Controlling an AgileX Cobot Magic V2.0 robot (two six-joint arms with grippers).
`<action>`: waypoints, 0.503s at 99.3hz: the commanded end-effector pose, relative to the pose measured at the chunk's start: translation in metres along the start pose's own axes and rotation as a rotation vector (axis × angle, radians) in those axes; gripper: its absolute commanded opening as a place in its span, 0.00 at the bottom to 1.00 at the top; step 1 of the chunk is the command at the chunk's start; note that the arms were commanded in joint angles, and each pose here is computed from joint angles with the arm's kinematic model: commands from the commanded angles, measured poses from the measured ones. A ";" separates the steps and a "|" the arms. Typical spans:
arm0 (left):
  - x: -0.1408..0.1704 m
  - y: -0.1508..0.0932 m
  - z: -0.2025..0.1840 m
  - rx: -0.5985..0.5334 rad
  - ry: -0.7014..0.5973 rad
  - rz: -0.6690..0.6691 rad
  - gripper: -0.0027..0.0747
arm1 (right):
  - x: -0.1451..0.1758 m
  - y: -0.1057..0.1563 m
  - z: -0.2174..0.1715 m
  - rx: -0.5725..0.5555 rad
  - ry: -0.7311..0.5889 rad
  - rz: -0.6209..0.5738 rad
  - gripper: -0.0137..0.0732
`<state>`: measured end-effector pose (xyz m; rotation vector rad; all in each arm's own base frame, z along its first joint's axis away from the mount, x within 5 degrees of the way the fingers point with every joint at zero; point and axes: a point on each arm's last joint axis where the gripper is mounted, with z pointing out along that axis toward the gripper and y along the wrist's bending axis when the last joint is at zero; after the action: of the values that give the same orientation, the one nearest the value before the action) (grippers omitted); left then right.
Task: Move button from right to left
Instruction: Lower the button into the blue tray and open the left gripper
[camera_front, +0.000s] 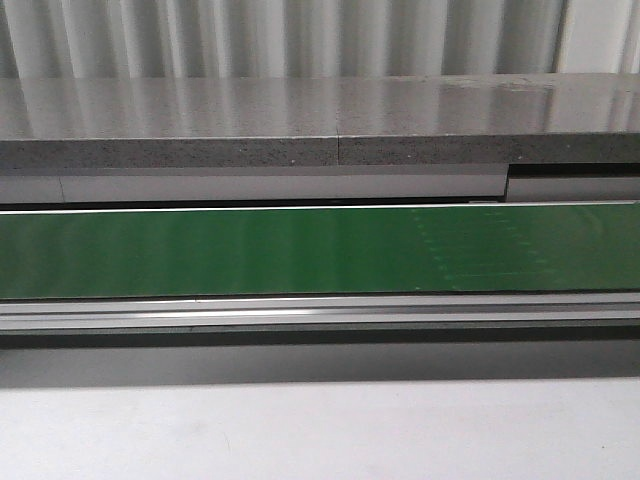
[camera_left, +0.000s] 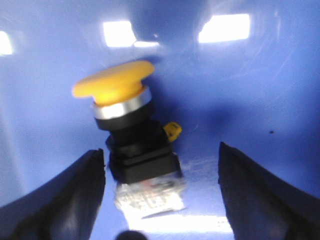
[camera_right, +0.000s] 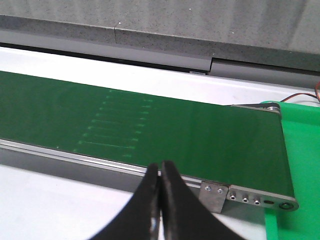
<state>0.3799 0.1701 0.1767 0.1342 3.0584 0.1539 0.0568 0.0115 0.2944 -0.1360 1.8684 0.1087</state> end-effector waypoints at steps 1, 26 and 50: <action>-0.002 0.004 -0.058 -0.067 -0.161 -0.020 0.64 | -0.014 -0.001 -0.003 0.008 -0.095 -0.003 0.08; 0.009 -0.006 -0.126 -0.071 -0.362 -0.109 0.59 | -0.014 -0.001 -0.003 0.008 -0.095 -0.003 0.08; 0.017 -0.046 -0.176 -0.029 -0.516 -0.141 0.28 | -0.014 -0.001 -0.003 0.008 -0.095 -0.003 0.08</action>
<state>0.3539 0.1316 0.3066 -0.0387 2.6833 0.1395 0.0568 0.0115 0.2944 -0.1360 1.8684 0.1087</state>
